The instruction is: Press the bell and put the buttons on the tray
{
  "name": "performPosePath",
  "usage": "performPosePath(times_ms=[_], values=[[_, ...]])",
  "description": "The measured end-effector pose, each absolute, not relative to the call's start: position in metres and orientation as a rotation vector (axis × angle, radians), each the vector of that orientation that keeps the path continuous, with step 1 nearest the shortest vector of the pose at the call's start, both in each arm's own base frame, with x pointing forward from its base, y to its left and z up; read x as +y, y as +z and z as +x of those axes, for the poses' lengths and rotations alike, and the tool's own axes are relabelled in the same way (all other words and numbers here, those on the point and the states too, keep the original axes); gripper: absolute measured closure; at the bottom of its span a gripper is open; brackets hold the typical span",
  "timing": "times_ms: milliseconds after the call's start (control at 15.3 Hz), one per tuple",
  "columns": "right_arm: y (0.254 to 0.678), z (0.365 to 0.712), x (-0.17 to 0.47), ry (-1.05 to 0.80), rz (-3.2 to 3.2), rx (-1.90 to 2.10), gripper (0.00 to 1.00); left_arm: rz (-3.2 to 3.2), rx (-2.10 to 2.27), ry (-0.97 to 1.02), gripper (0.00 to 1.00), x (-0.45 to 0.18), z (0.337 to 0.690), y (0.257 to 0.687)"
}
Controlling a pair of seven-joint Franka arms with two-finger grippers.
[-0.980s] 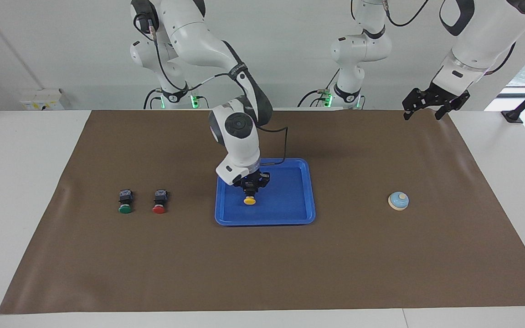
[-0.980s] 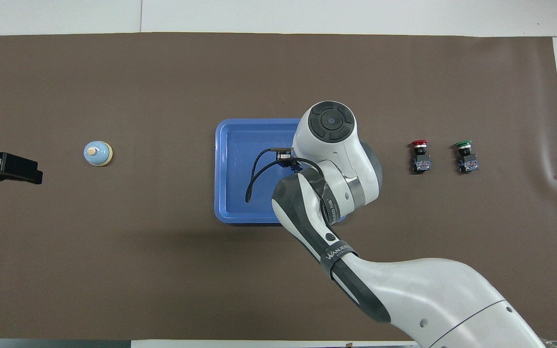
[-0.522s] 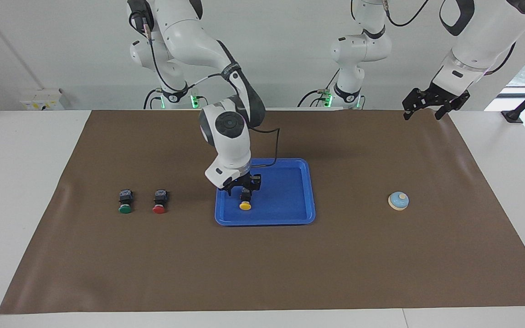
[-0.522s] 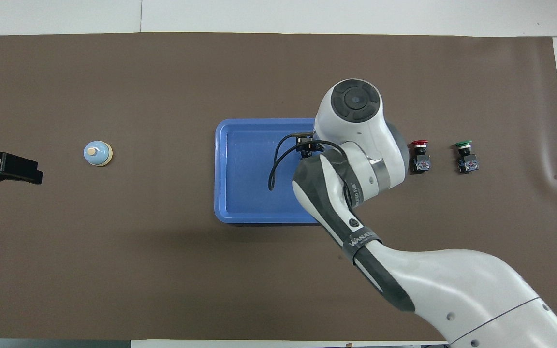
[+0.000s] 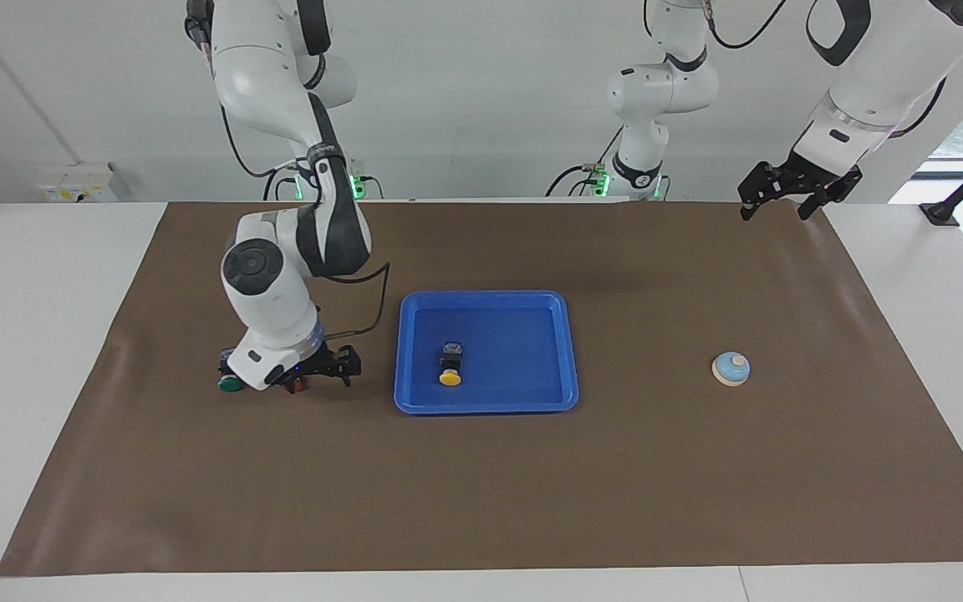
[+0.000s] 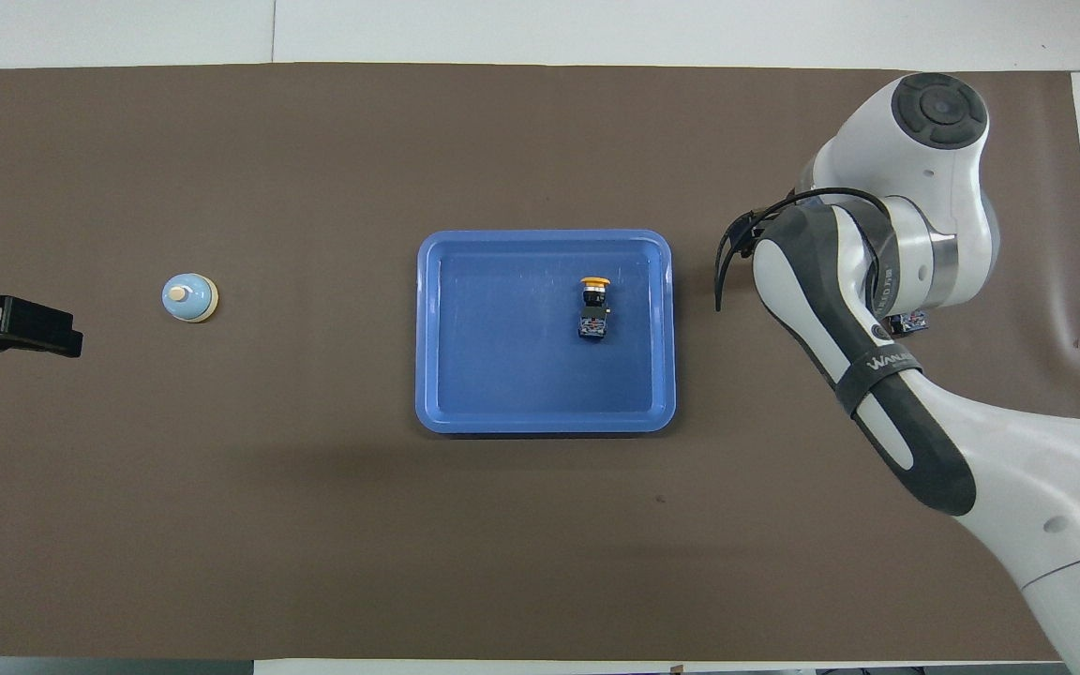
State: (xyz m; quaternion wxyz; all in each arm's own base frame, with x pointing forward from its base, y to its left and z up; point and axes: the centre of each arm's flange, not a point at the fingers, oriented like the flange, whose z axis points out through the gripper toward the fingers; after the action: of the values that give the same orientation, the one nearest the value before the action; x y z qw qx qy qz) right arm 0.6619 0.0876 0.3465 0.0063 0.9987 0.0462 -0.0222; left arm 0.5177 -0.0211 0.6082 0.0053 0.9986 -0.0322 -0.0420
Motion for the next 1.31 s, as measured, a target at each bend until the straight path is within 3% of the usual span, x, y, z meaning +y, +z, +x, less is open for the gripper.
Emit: performPosePath(times_ms=[392,784,1110,1306], values=[[0.317,0.639,0.05,-0.217,3.119,0.059,0.0,3.127,-0.101,-0.132,0.0,-0.021,0.518,0.608],[0.284,0.608,0.043,-0.207,3.124,0.051,0.04,3.127,-0.101,-0.132,0.0,-0.021,0.518,0.608],[0.294,0.608,0.057,-0.18,3.131,0.103,0.57,3.127,-0.101,-0.132,0.0,-0.021,0.518,0.608],[0.315,0.612,0.089,-0.189,3.129,0.103,0.58,3.127,-0.101,-0.132,0.0,-0.021,0.518,0.608]])
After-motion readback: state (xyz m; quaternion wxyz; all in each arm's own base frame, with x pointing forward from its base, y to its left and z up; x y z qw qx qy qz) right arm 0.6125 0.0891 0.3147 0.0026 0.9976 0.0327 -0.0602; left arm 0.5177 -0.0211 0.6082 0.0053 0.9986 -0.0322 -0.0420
